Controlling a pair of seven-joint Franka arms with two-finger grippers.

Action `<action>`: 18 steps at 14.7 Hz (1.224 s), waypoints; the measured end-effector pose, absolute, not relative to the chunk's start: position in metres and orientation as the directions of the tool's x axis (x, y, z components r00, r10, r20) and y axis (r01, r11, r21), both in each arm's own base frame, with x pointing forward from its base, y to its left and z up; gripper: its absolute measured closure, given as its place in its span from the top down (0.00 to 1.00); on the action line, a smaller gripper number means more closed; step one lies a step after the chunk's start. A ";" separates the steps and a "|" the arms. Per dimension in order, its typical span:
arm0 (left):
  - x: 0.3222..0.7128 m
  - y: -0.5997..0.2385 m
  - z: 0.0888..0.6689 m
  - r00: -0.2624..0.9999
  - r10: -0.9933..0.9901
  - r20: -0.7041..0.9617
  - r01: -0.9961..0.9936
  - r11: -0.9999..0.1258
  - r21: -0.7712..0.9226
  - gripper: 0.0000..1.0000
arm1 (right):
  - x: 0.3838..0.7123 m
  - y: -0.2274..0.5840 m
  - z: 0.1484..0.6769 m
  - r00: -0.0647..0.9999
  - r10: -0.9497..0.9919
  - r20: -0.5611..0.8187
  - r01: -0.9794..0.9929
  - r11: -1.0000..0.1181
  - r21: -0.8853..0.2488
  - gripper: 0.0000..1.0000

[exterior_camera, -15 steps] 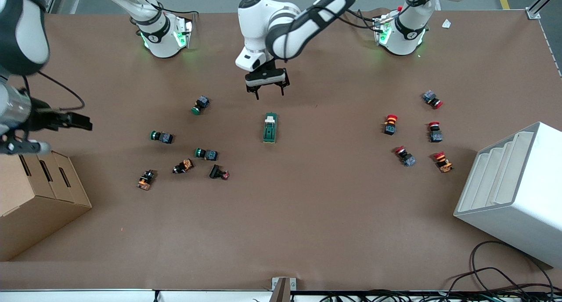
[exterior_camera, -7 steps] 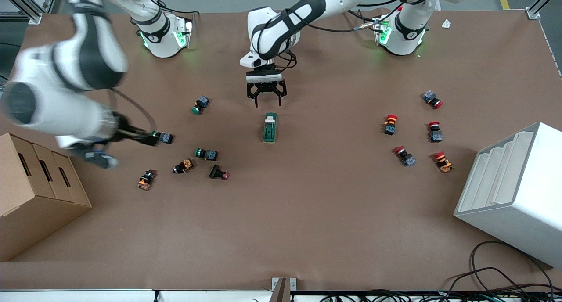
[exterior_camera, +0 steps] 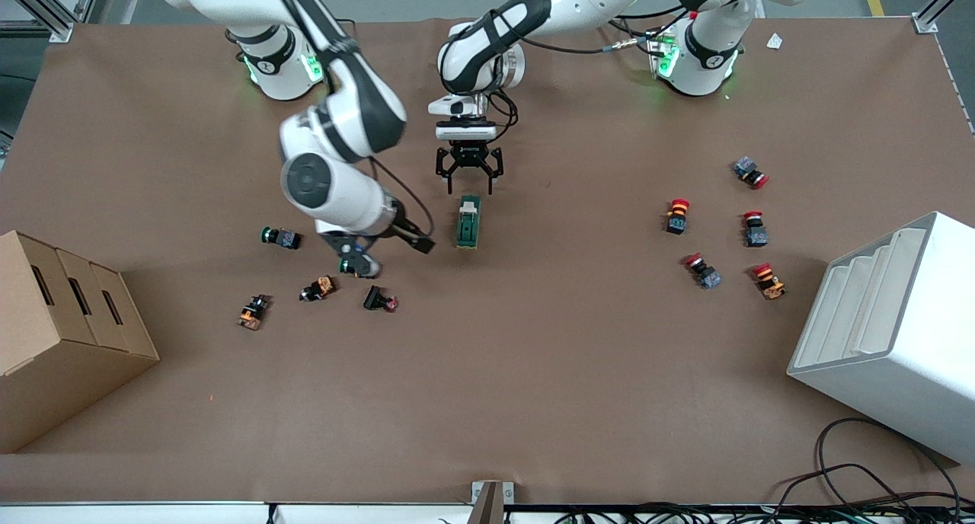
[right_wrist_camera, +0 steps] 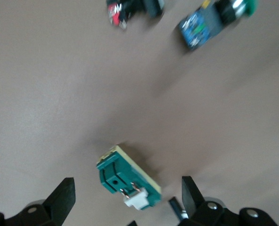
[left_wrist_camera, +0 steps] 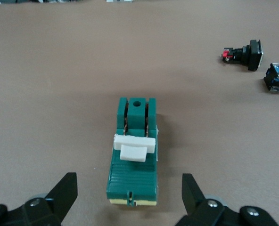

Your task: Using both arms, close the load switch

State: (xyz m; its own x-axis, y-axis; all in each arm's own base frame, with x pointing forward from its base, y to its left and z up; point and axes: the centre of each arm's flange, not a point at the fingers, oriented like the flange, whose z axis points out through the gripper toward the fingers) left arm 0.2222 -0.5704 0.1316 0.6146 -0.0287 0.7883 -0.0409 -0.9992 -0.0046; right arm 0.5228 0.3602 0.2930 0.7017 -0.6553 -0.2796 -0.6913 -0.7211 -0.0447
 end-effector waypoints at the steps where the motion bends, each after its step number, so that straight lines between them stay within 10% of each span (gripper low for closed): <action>1: 0.222 -0.569 0.125 0.599 -0.024 0.801 -0.047 -0.999 0.005 0.98 | 0.515 0.374 0.278 0.697 -0.660 -0.281 -0.696 -0.717 -0.040 1.00; 18: 0.220 -0.560 0.087 0.487 -0.004 0.874 -0.057 -0.998 0.027 0.98 | 0.442 0.467 0.194 0.737 -0.627 -0.251 -0.658 -0.751 -0.055 1.00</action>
